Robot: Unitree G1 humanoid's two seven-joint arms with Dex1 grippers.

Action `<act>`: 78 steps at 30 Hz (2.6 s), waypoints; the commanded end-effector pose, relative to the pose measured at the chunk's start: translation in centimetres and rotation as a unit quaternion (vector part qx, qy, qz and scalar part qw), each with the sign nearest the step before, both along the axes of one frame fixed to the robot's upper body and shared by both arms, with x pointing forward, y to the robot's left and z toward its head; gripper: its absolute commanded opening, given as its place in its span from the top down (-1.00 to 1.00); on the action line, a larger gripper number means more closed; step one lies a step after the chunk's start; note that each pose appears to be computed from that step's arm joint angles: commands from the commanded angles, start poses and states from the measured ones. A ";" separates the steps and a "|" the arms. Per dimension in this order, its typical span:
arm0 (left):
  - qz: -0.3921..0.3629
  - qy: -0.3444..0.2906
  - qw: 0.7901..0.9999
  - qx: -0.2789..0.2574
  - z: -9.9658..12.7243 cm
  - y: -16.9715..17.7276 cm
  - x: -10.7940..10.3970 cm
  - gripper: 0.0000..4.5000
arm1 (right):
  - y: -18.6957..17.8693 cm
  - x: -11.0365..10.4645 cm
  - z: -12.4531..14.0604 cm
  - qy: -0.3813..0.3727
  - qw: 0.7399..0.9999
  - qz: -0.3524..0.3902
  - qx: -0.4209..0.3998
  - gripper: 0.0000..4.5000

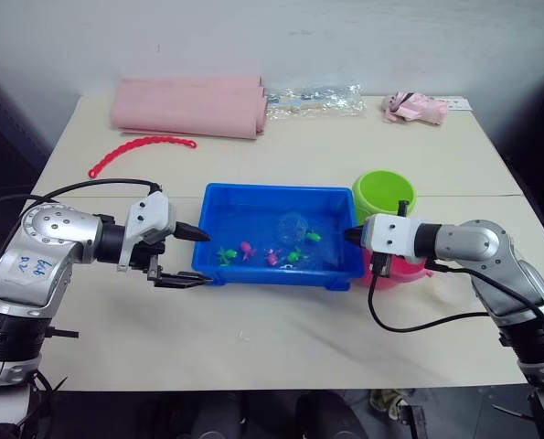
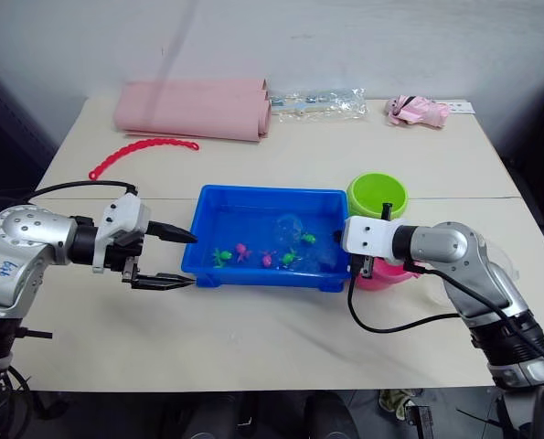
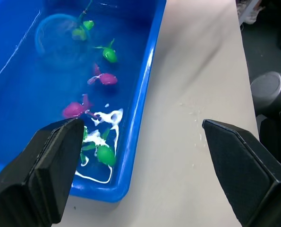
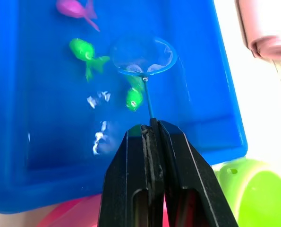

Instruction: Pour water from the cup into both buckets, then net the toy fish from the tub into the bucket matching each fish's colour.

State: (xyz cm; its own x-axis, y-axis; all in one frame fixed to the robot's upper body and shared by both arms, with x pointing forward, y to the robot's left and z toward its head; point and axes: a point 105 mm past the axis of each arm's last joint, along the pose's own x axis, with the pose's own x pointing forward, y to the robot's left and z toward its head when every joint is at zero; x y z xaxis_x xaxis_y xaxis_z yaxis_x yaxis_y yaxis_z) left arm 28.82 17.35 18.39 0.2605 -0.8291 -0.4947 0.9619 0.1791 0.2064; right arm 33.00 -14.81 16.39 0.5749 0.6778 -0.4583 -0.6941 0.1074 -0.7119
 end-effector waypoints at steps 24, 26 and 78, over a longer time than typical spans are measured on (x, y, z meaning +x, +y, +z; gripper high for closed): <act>-0.021 -0.009 0.997 -0.076 2.0 -2.4 0.6 -0.96 | -1.5 -4.7 3.8 0.169 0.960 -0.052 0.217 1.00; -0.035 -0.010 0.994 -0.108 2.9 -3.4 1.0 -0.96 | -2.7 -5.7 4.4 0.164 0.958 -0.072 0.224 1.00; -0.206 -0.028 0.966 -0.151 5.1 -10.6 4.6 -0.96 | -12.0 -12.8 9.6 -0.298 0.929 -0.058 -0.211 1.00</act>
State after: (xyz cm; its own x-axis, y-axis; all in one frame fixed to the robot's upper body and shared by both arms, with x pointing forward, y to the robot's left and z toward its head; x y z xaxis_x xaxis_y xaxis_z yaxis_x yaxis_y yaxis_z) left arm 33.55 6.15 23.77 -0.1188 -0.9800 -0.1594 0.9646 -0.1520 0.2154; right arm 20.19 -28.04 25.17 0.8884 0.3692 -0.2729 -0.1399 -0.3485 -0.9268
